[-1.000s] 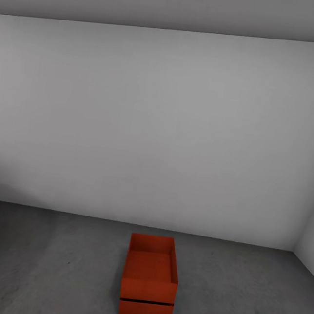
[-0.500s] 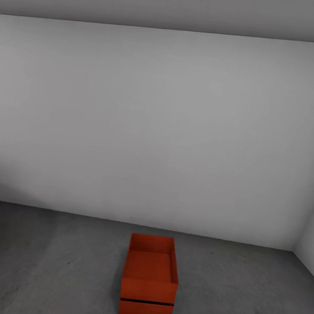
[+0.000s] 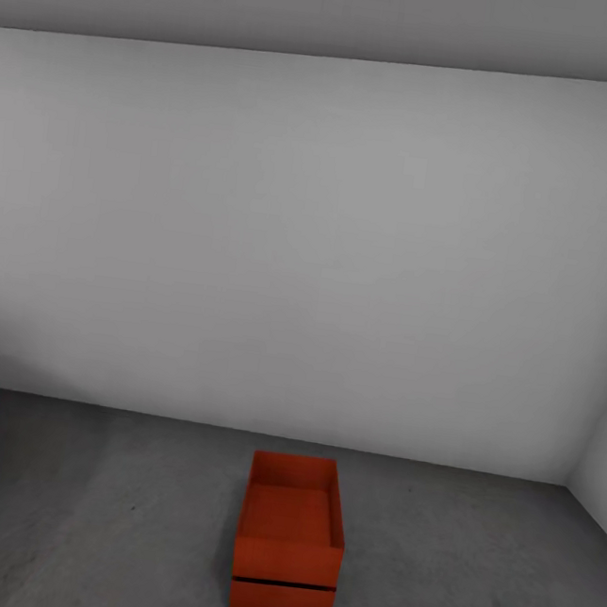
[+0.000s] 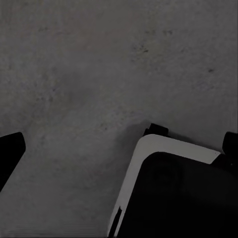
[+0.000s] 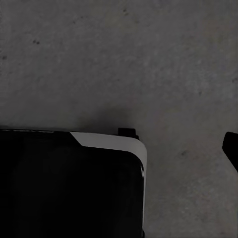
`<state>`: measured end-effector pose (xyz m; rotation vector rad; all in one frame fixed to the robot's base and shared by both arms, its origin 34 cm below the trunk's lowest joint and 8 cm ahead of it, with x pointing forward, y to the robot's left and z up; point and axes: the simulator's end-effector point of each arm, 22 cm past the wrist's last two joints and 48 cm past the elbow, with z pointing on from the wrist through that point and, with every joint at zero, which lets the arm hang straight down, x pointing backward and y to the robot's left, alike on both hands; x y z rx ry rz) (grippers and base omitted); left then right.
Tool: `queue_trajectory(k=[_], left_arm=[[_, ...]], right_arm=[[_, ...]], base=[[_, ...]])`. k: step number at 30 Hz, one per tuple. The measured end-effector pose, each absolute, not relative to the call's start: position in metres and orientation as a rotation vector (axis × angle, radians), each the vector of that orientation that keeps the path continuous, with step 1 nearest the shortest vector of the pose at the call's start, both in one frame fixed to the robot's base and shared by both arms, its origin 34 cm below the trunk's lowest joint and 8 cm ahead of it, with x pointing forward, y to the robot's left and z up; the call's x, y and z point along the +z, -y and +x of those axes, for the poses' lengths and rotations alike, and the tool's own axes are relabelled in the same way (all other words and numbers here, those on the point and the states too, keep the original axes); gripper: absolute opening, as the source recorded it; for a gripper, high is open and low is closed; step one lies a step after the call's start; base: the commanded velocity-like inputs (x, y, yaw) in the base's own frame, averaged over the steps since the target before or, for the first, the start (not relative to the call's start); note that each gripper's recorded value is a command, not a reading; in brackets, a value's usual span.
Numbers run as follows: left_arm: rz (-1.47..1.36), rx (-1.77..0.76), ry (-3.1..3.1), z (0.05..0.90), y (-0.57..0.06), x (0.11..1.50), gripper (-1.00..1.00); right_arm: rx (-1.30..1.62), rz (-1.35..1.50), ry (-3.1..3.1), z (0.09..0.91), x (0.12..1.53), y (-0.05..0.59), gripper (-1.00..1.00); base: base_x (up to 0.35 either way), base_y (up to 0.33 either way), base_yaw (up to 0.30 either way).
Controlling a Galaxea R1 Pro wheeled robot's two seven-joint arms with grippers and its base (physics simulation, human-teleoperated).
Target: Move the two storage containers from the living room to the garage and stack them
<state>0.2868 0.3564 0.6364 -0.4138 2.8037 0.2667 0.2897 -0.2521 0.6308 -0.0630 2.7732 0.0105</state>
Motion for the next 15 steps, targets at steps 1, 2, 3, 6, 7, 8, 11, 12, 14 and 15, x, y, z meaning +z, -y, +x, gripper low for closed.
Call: queue_trajectory(k=[1,2,3,6,7,8,11,12,14,15], left_arm=[[-0.415,0.271,-2.813,0.2843,-0.3587,0.636,1.0],[-0.416,0.274,-2.829,0.2804,-0.3606,0.6352,1.0],[-0.416,0.275,-2.834,0.2793,-0.3611,0.6349,1.0],[-0.416,0.276,-2.838,0.2786,-0.3618,0.6348,1.0],[-0.415,0.276,-2.839,0.2786,-0.3616,0.6348,1.0],[-0.415,0.275,-2.839,0.2784,-0.3614,0.6347,1.0],[-0.415,0.276,-2.84,0.2781,-0.3618,0.6347,1.0],[-0.415,0.276,-2.84,0.2784,-0.3616,0.6347,1.0],[-0.416,0.276,-2.84,0.2783,-0.3617,0.6347,1.0],[-0.416,0.276,-2.84,0.2783,-0.3618,0.6348,1.0]], right_arm=[[0.011,-0.063,-2.773,0.2898,0.6308,0.2518,1.0],[0.012,-0.063,-2.773,0.2896,0.6308,0.251,1.0],[0.013,-0.064,-2.773,0.2897,0.6308,0.2507,1.0],[0.013,-0.067,-2.774,0.2891,0.6307,0.2503,1.0],[0.013,-0.069,-2.773,0.2894,0.6307,0.2503,1.0],[0.013,-0.07,-2.773,0.2894,0.6307,0.25,1.0],[0.012,-0.07,-2.773,0.2895,0.6308,0.2497,1.0],[0.012,-0.07,-2.773,0.2894,0.6307,0.2497,1.0],[0.017,-0.071,-2.772,0.2897,0.6309,0.2458,1.0],[0.022,-0.072,-2.771,0.29,0.631,0.243,1.0]], base=[[0.0,0.0,0.0],[0.0,0.0,0.0],[0.0,0.0,0.0],[0.0,0.0,0.0],[0.0,0.0,0.0],[0.0,0.0,0.0],[0.0,0.0,0.0],[0.0,0.0,0.0],[0.0,0.0,0.0],[0.0,0.0,0.0]])
